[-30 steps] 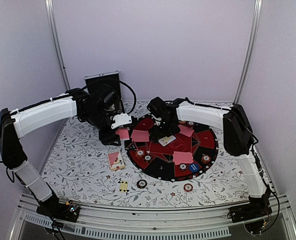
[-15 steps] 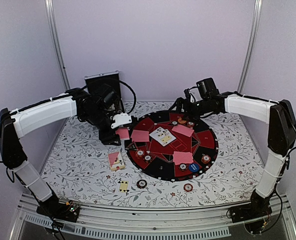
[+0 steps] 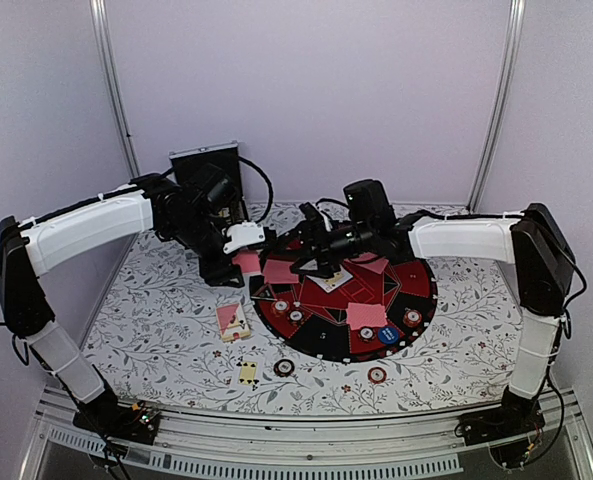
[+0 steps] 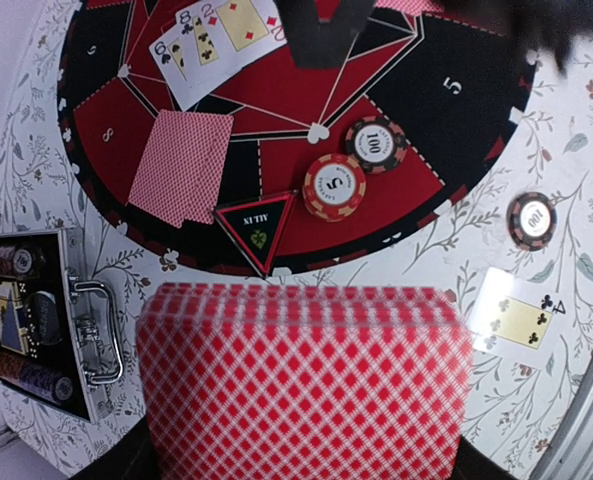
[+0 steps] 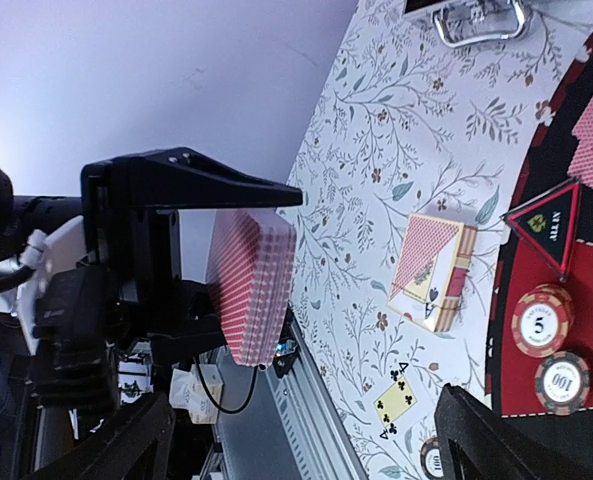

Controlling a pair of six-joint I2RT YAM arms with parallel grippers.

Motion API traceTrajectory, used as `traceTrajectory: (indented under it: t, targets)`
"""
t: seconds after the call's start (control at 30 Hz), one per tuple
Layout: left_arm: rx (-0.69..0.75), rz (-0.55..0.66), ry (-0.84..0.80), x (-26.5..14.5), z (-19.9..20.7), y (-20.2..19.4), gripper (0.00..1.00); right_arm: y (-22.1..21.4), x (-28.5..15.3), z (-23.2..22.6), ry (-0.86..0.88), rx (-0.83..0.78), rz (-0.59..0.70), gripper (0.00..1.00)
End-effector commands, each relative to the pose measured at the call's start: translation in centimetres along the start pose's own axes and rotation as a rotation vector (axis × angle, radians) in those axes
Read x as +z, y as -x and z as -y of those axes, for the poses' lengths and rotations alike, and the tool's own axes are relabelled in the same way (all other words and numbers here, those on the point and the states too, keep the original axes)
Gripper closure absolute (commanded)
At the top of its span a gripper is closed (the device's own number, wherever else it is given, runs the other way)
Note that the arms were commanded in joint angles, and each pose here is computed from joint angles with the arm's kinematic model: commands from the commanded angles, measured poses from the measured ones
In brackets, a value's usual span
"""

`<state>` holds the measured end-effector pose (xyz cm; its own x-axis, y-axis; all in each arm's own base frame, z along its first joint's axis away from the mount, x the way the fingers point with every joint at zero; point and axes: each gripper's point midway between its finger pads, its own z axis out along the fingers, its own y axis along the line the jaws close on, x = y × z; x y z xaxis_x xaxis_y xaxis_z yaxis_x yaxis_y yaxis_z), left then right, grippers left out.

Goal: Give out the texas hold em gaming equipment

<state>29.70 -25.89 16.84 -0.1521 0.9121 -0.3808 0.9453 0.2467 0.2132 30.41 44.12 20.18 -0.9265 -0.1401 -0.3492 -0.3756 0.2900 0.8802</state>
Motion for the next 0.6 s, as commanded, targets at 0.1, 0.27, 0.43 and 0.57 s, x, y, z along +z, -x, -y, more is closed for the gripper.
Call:
traceTrajectory:
  t: [0.1, 0.27, 0.43, 0.57]
  targets:
    - [-0.017, 0.047, 0.027, -0.7, -1.2, 1.3, 1.0, -1.6, 3.3, -1.5, 0.097, 0.021, -0.078, 0.06]
    - [-0.017, 0.053, 0.023, -0.7, -1.2, 1.5, 1.0, -1.9, 4.1, -1.5, 0.127, 0.042, -0.091, 0.07]
    - [-0.017, 0.052, 0.014, -0.7, -1.0, 1.3, 1.0, -1.5, 4.7, -1.8, 0.175, 0.061, -0.084, 0.07]
    - [-0.016, 0.049, 0.016, -0.8, -1.0, 1.2, 1.0, -1.3, 5.2, -2.1, 0.211, 0.077, -0.081, 0.08]
